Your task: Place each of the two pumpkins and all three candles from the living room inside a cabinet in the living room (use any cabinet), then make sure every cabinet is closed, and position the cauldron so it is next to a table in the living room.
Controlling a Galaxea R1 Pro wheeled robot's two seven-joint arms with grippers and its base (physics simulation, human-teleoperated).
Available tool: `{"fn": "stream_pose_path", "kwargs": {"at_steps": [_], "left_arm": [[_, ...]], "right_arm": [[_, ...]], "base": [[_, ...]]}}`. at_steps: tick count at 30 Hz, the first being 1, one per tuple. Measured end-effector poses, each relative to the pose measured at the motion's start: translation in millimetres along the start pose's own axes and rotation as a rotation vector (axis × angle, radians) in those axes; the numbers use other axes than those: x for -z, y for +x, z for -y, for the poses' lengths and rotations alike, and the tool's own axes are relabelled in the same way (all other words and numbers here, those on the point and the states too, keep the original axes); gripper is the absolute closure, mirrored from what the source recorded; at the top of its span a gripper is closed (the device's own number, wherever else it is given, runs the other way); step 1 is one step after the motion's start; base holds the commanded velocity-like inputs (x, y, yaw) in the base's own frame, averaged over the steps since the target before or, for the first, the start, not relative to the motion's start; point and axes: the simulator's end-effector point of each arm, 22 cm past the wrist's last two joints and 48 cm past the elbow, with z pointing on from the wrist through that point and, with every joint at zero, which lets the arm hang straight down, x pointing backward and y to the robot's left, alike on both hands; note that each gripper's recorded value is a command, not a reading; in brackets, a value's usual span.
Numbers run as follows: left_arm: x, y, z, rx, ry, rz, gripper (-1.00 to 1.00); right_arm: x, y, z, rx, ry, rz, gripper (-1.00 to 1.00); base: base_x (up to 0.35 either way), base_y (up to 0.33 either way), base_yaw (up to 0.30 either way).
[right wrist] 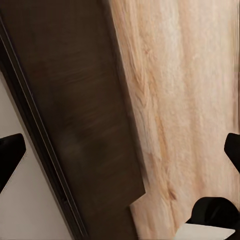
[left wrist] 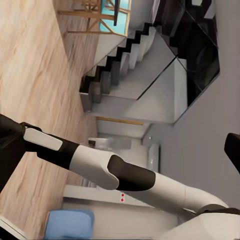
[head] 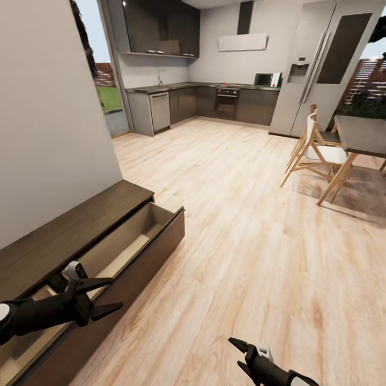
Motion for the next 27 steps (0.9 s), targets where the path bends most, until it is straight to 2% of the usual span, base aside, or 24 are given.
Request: {"fn": "stream_pose_path", "kwargs": {"at_steps": [13, 19, 22, 27], "left_arm": [[-0.7, 2.3, -2.0, -0.011, -0.014, -0.005, -1.0], [-3.0, 4.2, -8.8, -0.038, -0.047, -0.015, -1.0], [-4.0, 3.5, -16.6, -0.063, -0.088, -0.019, -1.0], [-15.6, -0.7, -43.7, -0.091, -0.21, -0.015, -1.0]], "right_arm": [[2.8, -4.3, -0.4, 0.008, 0.001, 0.008, -1.0], [3.1, -5.1, -1.3, 0.012, 0.0, 0.01, -1.0], [3.3, -9.5, -1.9, 0.036, -0.001, 0.029, -1.0], [4.2, -13.8, 0.8, 0.057, 0.012, 0.048, -1.0]], "base": [[0.0, 0.0, -0.278], [0.0, 0.0, -0.278], [0.0, 0.0, -0.278], [0.0, 0.0, -0.278]]}}
